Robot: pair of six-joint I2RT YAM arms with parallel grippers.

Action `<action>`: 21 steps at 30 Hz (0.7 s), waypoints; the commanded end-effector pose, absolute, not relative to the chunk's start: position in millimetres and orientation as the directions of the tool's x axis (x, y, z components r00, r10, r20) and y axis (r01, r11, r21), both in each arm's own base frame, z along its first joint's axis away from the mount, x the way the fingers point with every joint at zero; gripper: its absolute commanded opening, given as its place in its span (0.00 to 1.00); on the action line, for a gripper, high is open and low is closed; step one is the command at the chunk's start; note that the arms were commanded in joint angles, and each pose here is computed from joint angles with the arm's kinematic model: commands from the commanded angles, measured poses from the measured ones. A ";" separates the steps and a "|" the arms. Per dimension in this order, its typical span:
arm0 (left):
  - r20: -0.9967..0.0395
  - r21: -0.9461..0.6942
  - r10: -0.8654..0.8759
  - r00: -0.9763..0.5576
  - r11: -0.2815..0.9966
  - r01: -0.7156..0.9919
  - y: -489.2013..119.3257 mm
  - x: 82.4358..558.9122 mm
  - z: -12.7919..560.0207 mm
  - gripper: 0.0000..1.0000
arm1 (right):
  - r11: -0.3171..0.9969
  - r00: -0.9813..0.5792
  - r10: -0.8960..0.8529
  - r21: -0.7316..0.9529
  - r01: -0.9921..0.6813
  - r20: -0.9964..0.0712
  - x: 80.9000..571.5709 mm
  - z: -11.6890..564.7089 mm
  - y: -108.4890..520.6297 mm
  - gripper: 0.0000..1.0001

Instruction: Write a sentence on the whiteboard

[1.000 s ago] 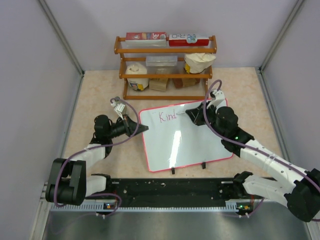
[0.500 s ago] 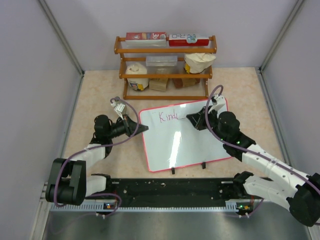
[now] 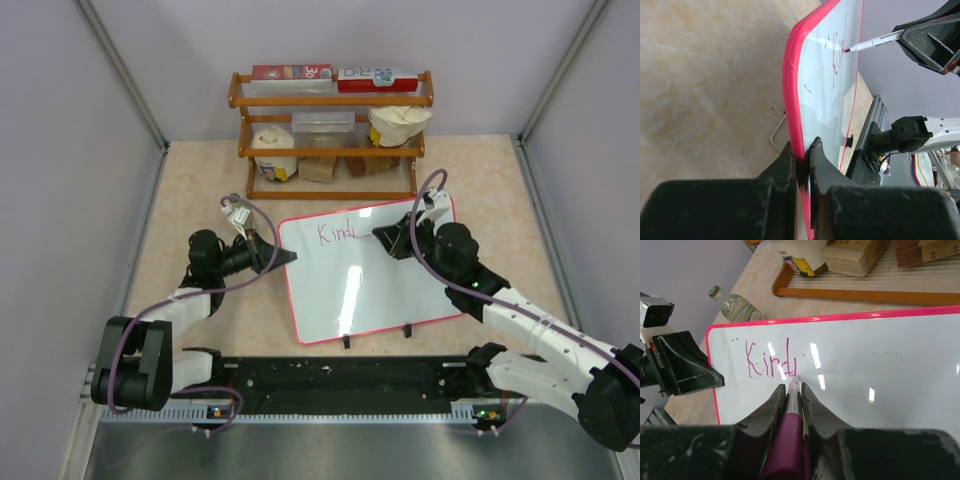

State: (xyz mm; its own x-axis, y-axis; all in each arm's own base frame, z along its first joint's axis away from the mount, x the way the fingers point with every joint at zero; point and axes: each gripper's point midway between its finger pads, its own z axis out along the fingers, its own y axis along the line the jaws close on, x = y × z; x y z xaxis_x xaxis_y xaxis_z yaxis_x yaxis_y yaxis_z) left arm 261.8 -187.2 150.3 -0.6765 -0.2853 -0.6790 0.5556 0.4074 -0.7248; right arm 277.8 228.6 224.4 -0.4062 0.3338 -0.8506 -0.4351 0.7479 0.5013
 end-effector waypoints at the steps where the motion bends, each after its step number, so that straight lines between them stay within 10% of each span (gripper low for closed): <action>1: -0.789 -0.587 -0.224 -0.573 0.549 0.595 -175.7 278.0 123.4 0.00 | 0.772 -0.336 0.371 0.489 -0.406 -0.866 295.2 245.8 222.5 0.00; 21: -0.789 -0.587 -0.223 -0.573 0.549 0.595 -175.7 277.7 123.3 0.00 | 0.798 -0.325 0.365 0.473 -0.373 -0.872 298.4 244.2 215.2 0.00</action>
State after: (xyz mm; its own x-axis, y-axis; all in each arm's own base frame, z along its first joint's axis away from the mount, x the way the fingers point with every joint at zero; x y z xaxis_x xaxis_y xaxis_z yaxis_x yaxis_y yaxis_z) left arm 261.7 -187.2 150.3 -0.6765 -0.2847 -0.6792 0.5562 0.4070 -0.7246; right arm 291.6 226.3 236.1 -0.3633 0.3644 -0.8575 -0.4057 0.7667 0.4976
